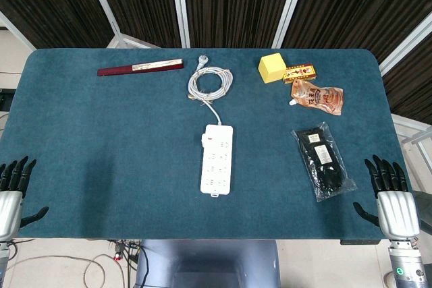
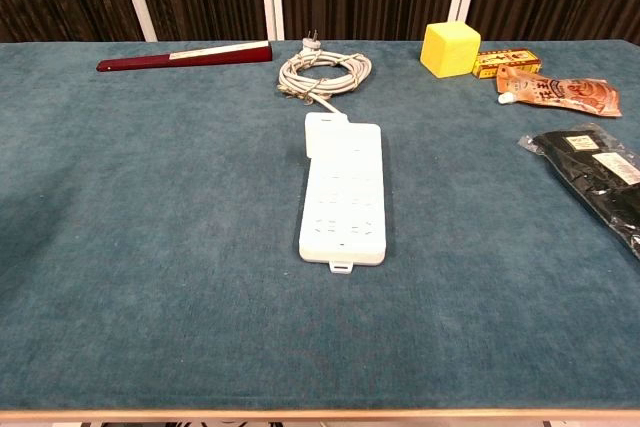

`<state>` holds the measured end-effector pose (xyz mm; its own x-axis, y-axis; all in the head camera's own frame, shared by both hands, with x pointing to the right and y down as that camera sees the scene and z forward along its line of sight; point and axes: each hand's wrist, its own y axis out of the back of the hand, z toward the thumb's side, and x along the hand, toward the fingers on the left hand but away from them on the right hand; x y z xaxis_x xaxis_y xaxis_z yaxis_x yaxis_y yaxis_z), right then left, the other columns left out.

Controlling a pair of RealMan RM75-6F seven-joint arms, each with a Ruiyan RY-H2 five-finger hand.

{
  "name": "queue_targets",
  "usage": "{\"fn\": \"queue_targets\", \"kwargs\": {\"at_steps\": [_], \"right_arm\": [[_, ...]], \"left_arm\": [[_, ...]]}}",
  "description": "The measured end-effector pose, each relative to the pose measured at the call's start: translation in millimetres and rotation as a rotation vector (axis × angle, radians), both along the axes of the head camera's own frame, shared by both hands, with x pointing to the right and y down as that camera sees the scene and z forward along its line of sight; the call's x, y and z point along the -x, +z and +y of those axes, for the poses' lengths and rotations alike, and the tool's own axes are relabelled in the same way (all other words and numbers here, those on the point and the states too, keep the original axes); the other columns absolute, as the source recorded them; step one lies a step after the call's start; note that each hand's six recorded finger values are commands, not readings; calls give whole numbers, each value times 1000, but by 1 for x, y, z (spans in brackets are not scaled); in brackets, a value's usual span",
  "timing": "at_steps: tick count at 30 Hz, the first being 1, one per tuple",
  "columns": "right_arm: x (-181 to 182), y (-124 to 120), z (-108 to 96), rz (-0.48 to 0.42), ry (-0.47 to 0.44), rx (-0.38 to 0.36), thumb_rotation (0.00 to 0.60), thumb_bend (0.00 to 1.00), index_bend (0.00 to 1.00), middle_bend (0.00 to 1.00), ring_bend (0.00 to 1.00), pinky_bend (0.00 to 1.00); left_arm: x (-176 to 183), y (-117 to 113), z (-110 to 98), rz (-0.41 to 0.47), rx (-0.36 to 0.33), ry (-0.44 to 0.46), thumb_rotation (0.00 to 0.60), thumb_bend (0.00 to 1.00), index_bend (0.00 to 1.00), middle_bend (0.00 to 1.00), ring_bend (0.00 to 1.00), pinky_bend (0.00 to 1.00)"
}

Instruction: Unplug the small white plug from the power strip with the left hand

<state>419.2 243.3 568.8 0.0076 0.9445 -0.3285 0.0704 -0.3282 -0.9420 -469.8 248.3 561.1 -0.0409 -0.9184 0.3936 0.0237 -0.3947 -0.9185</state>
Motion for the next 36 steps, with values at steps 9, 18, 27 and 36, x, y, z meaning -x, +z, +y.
{"fn": "queue_targets", "kwargs": {"at_steps": [9,18,27,36], "right_arm": [[2,3,1,-3,-3,17,600,245,0,0,0,0],[11,4,3,-30,-22,28,600,244,0,0,0,0],[12,7,2,-28,-31,35,600,245,0,0,0,0],[17,8,5,-33,-51,47,600,245,0,0,0,0]], "left_arm": [[0,2,1,3,9,-3,600,0,0,0,0,0],[-4,0,-3,29,-1,-2,600,0,0,0,0,0],[0,2,0,19,6,-7,600,0,0,0,0,0],[-1,-3,0,26,-4,-2,600,0,0,0,0,0]]}}
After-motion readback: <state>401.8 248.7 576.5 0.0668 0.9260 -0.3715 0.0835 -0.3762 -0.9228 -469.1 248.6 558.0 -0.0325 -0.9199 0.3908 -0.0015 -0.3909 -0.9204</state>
